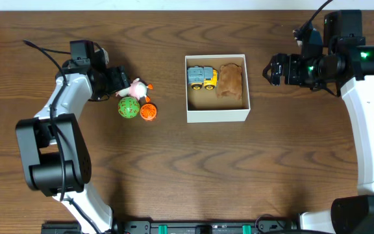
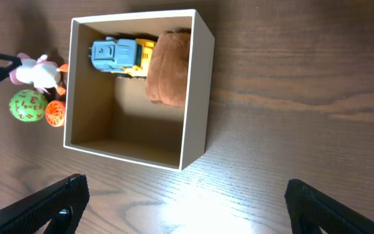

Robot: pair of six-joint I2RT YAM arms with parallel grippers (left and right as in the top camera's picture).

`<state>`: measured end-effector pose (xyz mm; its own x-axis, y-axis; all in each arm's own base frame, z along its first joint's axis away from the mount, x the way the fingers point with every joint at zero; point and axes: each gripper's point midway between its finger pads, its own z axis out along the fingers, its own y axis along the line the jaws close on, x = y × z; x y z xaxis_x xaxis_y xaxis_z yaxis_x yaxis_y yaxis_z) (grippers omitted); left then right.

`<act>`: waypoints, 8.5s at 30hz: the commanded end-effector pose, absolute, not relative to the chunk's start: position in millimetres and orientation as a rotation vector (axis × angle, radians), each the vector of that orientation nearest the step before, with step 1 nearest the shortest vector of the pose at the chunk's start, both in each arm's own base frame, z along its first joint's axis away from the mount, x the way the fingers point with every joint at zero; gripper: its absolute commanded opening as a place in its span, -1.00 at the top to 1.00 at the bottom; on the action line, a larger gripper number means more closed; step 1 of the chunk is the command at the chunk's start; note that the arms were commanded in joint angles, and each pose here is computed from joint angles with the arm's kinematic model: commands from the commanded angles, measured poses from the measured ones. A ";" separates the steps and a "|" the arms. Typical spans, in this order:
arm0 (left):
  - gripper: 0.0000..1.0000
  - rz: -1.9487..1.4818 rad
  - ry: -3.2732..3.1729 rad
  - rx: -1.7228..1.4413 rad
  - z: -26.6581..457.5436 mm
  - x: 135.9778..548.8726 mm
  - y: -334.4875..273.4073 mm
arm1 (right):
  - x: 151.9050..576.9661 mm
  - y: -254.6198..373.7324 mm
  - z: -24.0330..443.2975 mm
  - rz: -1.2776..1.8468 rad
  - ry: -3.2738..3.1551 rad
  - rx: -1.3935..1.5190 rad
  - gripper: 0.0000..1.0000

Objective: Pack container
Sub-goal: 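Reach the left gripper to the pink-and-white toy figure and grasp it, then carry the figure into the box and release it, then move the left gripper to the green numbered ball and grasp it, then carry the green ball into the box and release it, then move the left gripper to the orange round toy and grasp it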

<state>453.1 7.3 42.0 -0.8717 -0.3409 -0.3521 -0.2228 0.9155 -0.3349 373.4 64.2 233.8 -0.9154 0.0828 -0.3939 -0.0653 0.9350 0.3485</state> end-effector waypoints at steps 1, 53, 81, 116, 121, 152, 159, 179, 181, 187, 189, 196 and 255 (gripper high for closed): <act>-0.48 -0.410 2.672 -0.390 32.0 460.0 6.4 | 372.0 64.3 231.0 0.514 2.693 0.036 -0.98; 0.88 -0.676 2.448 0.220 142.1 393.1 -306.0 | 365.7 -21.4 226.0 0.471 2.681 0.501 -0.98; -0.07 -0.735 2.492 0.199 118.5 378.3 -339.4 | 367.2 -21.6 226.6 0.469 2.675 0.498 -0.99; -0.49 -0.028 2.946 -0.281 43.8 385.2 -32.6 | 367.3 -21.7 226.6 0.469 2.675 0.498 -0.99; -0.49 -0.013 2.964 -0.244 20.0 393.5 -20.9 | 365.7 -21.4 226.0 0.470 2.682 0.501 -0.98; 0.34 -0.254 2.520 0.166 203.5 382.4 -117.8 | 365.5 -21.1 225.9 0.467 2.684 0.490 -0.98; 0.33 -0.366 2.465 0.409 206.4 357.9 -205.1 | 367.0 -21.4 226.5 0.466 2.677 0.487 -0.98; -0.02 -0.387 2.580 0.573 102.7 367.8 -278.0 | 365.7 -21.0 226.0 0.468 2.683 0.490 -0.98; -0.01 -0.386 2.581 0.569 102.6 368.6 -276.9 | 365.8 -21.0 226.0 0.468 2.682 0.490 -0.98; -0.01 -0.356 2.623 0.567 97.2 363.0 -269.0 | 365.6 -21.0 225.9 0.468 2.683 0.490 -0.99; -0.01 -0.338 2.652 0.571 93.6 357.9 -264.7 | 365.5 -21.0 225.9 0.468 2.683 0.490 -0.99; -0.07 -0.314 2.703 0.580 87.9 348.2 -257.8 | 365.7 -21.0 226.0 0.468 2.683 0.490 -0.98; -0.67 0.009 3.120 0.131 -8.1 360.1 -83.5 | 364.9 -20.9 225.7 0.468 2.686 0.491 -0.99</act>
<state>362.8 -84.9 -1.3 -0.9982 0.0473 -0.0371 0.0470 0.9989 0.0087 365.0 -21.8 225.6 -0.8724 0.3849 -0.3011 0.2663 0.8911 0.3675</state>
